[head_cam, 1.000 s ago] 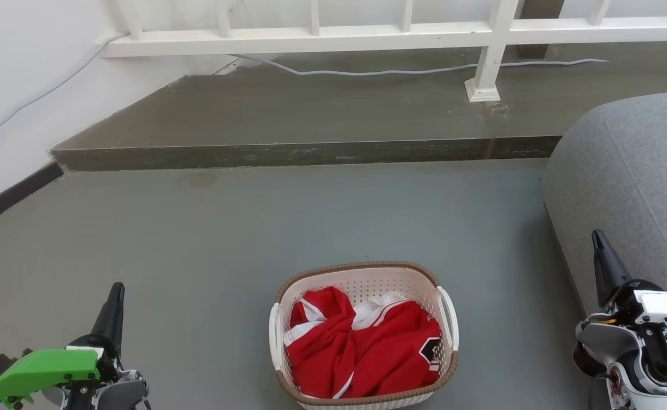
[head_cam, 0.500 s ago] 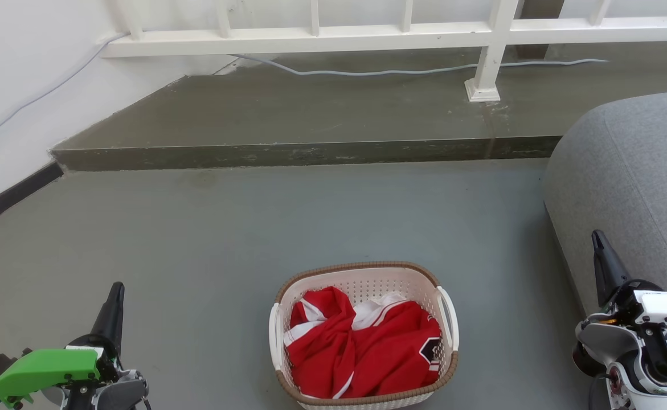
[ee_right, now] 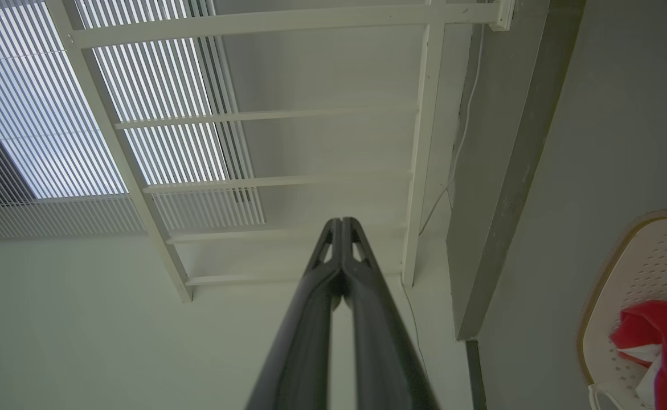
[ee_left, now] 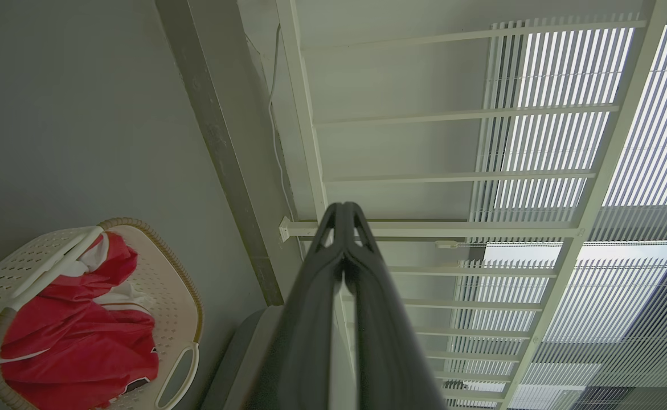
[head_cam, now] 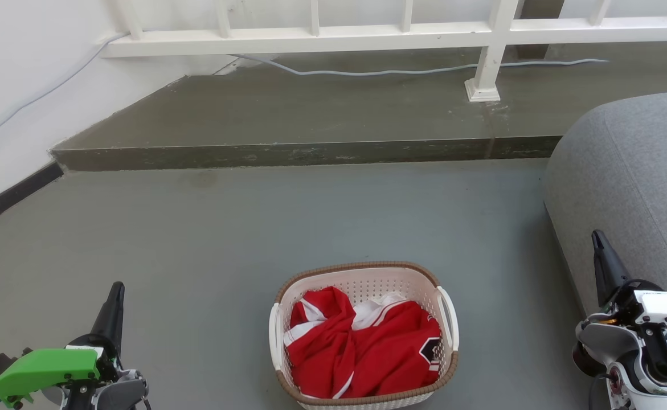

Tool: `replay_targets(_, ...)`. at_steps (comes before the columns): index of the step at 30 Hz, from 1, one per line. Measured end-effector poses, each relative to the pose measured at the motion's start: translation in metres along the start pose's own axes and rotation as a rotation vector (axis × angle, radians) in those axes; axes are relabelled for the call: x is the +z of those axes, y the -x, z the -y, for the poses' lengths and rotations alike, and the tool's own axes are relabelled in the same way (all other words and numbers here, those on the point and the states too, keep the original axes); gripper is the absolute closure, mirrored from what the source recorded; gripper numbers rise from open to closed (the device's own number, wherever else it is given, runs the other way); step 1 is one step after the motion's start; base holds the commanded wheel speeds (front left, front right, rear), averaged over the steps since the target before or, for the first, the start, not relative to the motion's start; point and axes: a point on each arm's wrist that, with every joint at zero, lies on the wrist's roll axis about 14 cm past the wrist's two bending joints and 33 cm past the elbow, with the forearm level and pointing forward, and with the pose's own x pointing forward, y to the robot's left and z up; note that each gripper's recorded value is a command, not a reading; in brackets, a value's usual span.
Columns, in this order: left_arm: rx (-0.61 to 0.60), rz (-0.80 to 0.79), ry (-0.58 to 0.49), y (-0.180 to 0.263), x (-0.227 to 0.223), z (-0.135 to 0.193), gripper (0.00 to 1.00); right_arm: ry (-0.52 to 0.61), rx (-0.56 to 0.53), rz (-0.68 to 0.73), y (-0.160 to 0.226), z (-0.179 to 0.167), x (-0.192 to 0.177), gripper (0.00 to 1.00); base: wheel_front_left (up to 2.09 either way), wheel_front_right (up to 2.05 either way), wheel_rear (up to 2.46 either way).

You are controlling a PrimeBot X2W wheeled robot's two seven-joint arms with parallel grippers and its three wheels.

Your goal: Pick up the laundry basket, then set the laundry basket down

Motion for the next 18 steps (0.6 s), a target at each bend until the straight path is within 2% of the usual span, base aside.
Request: replay_targets(18,-0.001,0.000,0.001,-0.0001,0.0002,0.0002,1.00,-0.001,0.000,0.002,0.0000,-0.0001,0.0004,1.00,0.00,0.00,0.00)
